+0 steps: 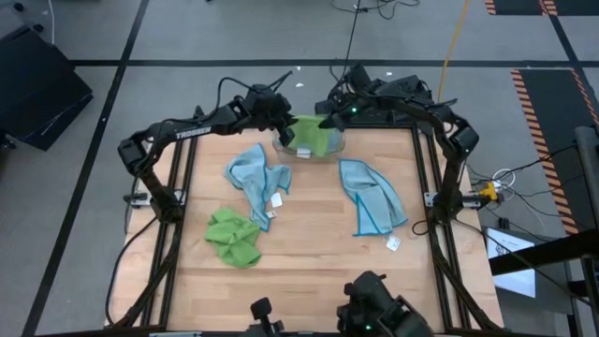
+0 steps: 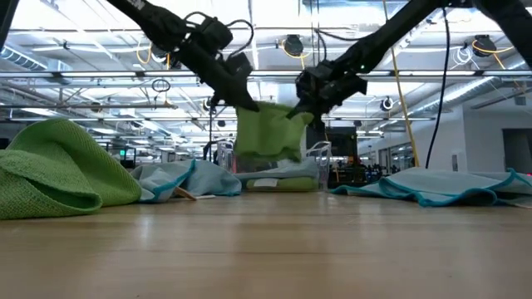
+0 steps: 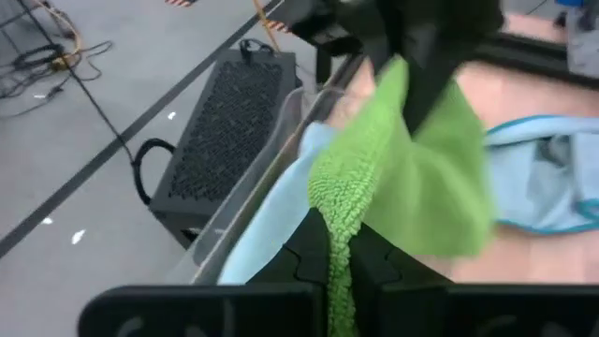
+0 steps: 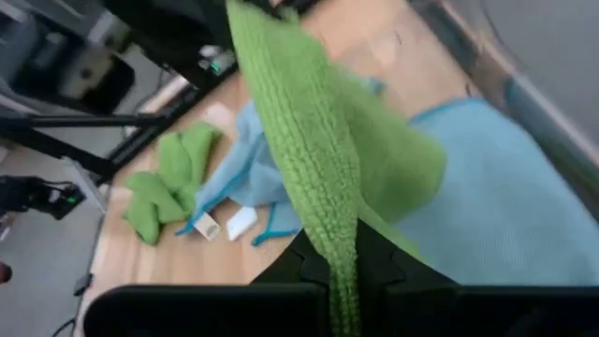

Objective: Fold microfiber towels
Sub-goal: Put the right folded green microfiber cloth into the transparent bin

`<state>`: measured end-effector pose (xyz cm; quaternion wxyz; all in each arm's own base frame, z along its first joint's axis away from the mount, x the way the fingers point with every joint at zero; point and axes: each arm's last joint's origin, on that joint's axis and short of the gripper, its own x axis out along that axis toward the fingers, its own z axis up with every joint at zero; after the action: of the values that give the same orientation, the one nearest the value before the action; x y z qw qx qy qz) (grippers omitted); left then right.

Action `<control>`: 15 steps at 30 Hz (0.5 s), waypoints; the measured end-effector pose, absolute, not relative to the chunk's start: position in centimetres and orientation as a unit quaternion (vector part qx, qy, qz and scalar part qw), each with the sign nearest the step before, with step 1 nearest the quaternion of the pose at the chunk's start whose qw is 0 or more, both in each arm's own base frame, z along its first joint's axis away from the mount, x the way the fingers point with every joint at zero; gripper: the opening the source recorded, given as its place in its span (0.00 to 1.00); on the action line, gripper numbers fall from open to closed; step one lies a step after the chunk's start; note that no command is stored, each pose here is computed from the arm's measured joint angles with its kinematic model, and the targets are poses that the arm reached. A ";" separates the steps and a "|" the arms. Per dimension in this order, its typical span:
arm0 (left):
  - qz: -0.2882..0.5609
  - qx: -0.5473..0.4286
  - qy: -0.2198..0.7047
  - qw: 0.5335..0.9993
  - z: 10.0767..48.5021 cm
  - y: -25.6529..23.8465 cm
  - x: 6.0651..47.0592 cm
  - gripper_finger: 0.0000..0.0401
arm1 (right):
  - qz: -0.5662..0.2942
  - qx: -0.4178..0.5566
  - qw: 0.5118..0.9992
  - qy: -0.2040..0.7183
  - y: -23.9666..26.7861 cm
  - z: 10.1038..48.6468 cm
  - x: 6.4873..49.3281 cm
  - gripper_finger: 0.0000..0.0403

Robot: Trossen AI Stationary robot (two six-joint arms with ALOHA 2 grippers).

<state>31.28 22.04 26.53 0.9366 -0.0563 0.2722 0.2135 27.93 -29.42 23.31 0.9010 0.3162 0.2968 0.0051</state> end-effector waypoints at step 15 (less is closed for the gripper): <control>0.182 -0.068 0.266 0.944 22.7 24.9 32.2 0.05 | -0.060 0.297 0.896 0.326 -31.1 21.7 27.0 0.01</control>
<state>32.20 24.94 22.69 0.9443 -0.0679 0.2657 0.1820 26.95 -31.08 21.70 0.8955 0.2972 0.3258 -0.0595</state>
